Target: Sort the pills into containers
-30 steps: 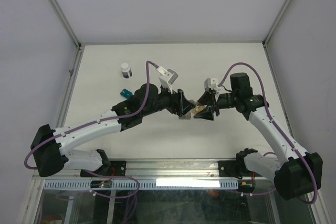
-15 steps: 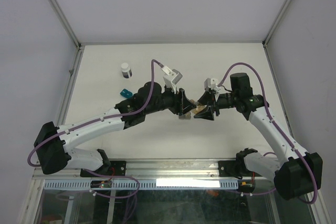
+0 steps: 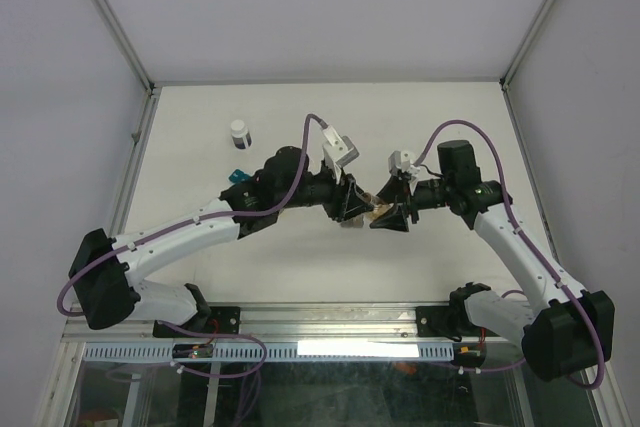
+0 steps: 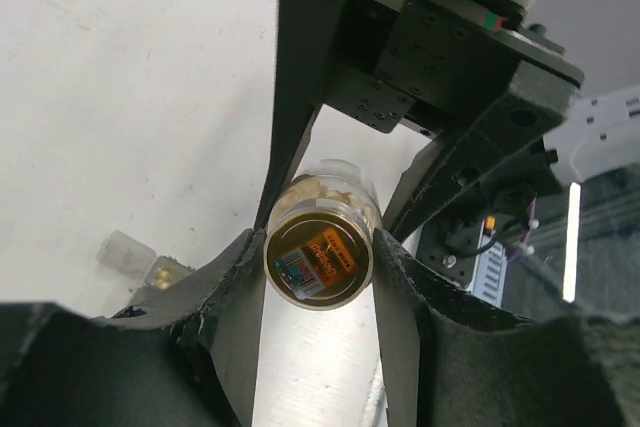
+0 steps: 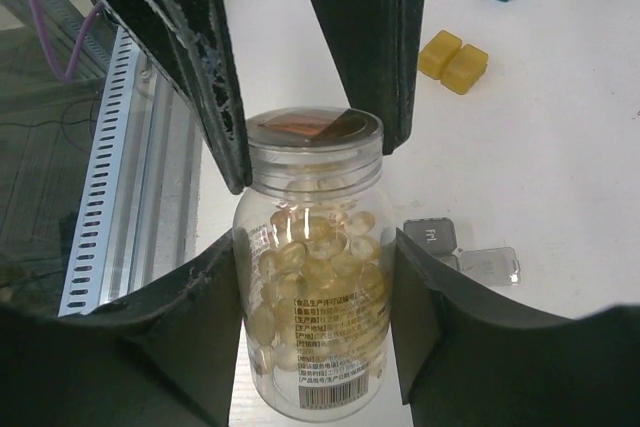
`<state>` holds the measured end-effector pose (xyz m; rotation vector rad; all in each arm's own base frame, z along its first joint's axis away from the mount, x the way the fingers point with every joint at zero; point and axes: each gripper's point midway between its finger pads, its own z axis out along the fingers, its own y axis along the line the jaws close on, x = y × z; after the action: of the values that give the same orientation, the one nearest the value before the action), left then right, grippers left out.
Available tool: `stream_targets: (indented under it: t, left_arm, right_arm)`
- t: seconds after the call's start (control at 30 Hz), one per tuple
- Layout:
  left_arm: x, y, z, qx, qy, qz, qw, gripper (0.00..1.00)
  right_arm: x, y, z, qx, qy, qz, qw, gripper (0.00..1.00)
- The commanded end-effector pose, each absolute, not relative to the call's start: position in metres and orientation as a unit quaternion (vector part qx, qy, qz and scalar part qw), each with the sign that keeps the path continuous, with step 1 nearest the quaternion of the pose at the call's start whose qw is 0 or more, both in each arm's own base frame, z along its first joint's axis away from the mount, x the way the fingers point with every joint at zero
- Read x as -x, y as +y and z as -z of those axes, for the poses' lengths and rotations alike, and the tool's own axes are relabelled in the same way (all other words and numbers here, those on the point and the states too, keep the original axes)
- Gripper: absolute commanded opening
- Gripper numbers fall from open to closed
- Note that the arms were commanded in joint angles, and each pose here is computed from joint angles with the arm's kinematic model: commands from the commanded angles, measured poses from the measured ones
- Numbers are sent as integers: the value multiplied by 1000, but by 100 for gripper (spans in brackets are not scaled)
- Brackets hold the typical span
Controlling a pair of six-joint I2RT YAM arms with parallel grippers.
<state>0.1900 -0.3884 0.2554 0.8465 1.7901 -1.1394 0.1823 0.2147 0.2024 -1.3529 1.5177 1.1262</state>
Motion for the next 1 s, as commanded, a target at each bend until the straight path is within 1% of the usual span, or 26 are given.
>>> stream_targets:
  t: [0.0, 0.1, 0.2, 0.23, 0.27, 0.33, 0.4, 0.43, 0.47, 0.57, 0.67, 0.73, 0.83, 0.9, 0.97]
  left_arm:
    - [-146, -393, -258, -536, 563, 482, 404, 19]
    - [-148, -384, -258, -622, 461, 471, 423, 23]
    - [-142, -373, -257, -698, 326, 459, 442, 39]
    - [-145, -371, -258, -709, 300, 451, 452, 47]
    - [-150, -371, -260, -711, 294, 442, 461, 58]
    - [-172, -375, -270, -697, 331, 421, 476, 74]
    - [-189, -380, -284, -670, 374, 409, 494, 85]
    - [-193, -381, -292, -659, 380, 405, 508, 95]
    - [-195, -380, -297, -644, 388, 405, 521, 99]
    - [-202, -374, -309, -579, 421, 414, 562, 99]
    - [-210, -363, -320, -472, 479, 447, 590, 99]
    - [-208, -358, -323, -417, 507, 480, 582, 99]
    - [-197, -360, -320, -378, 540, 535, 529, 99]
    - [-190, -361, -317, -369, 549, 550, 510, 99]
    - [-192, -362, -315, -351, 568, 544, 509, 99]
  right_arm:
    - [-192, 220, -229, 551, 562, -433, 439, 0]
    - [-192, 220, -229, 550, 563, -434, 438, 0]
    - [-192, 220, -229, 551, 563, -433, 439, 0]
    - [-192, 220, -229, 551, 563, -433, 439, 0]
    - [-192, 220, -229, 551, 563, -433, 439, 0]
    - [-192, 220, -229, 551, 562, -433, 439, 0]
    - [-192, 220, -230, 551, 562, -432, 440, 0]
    - [-192, 220, -230, 552, 562, -432, 440, 0]
    - [-192, 220, -230, 552, 562, -431, 440, 0]
    - [-192, 219, -229, 552, 562, -431, 440, 0]
    - [-193, 219, -229, 552, 562, -430, 440, 0]
    - [-192, 220, -228, 552, 563, -431, 439, 0]
    - [-193, 220, -228, 552, 563, -431, 438, 0]
    - [-193, 220, -227, 551, 564, -432, 438, 0]
    - [-193, 220, -227, 551, 564, -431, 438, 0]
